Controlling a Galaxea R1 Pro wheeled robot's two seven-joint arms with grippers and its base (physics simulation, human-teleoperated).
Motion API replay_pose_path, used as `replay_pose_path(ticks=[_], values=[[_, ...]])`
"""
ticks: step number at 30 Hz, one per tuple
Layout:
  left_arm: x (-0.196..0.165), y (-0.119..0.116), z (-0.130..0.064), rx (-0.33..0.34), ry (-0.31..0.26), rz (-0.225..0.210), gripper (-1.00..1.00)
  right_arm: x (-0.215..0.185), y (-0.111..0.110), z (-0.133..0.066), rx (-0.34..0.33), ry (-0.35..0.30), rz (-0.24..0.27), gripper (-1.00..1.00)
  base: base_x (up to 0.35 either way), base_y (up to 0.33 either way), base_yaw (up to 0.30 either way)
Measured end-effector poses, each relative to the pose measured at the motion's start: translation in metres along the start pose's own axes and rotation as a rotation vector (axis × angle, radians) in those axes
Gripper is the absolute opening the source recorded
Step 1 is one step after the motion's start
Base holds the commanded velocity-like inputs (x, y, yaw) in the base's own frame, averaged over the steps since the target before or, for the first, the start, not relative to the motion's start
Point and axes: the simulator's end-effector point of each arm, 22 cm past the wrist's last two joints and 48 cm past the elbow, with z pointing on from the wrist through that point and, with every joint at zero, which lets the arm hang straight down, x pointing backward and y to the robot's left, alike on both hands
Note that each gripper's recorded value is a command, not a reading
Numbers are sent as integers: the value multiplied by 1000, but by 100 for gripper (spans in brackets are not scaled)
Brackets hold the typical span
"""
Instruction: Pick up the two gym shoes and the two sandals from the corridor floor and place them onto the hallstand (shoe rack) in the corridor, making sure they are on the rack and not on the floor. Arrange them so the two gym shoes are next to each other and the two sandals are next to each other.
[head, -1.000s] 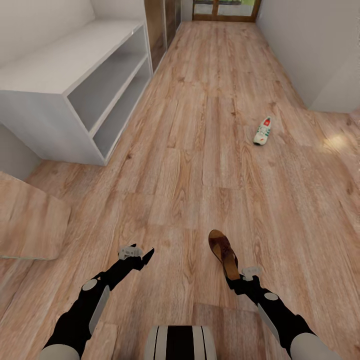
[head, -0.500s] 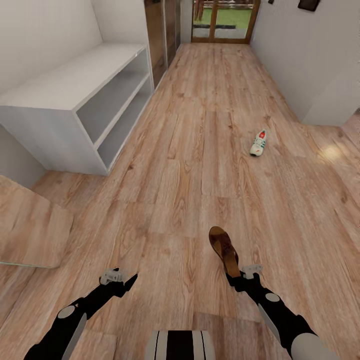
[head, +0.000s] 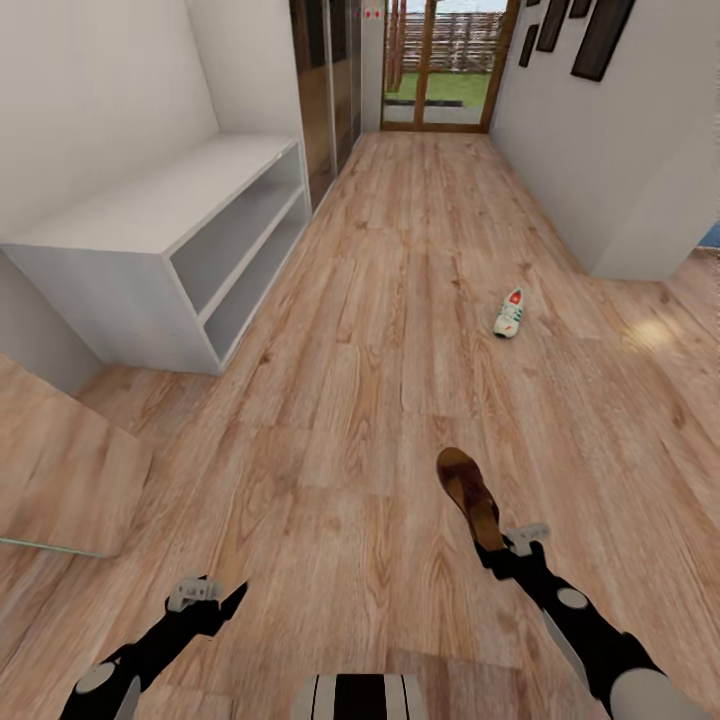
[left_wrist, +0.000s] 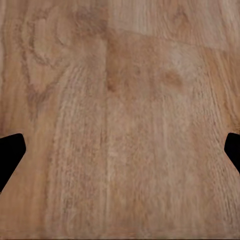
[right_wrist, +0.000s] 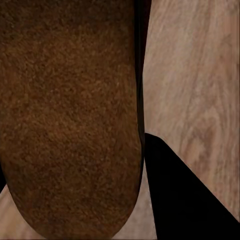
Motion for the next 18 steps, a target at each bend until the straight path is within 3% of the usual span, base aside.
replay_pose_path(ticks=[3,6,11,14,18], values=[[15,5,-12,-18,16,-17,100,8,-1,-9,1,8,-2,-100,0,0,0],[36,8,-26,-35,19,-24,100,44,11,-30,-11,31,-3,-100,0,0,0],[39,18,-43,-73,-26,-25,100,66,22,-60,-19,-30,-11,-100,0,0,0],[57,35,-64,-125,-20,-61,100,108,34,-92,-20,-49,11,-100,0,0,0],[49,38,-69,-135,-50,-58,100,108,30,-100,-5,-75,23,-100,0,0,0]])
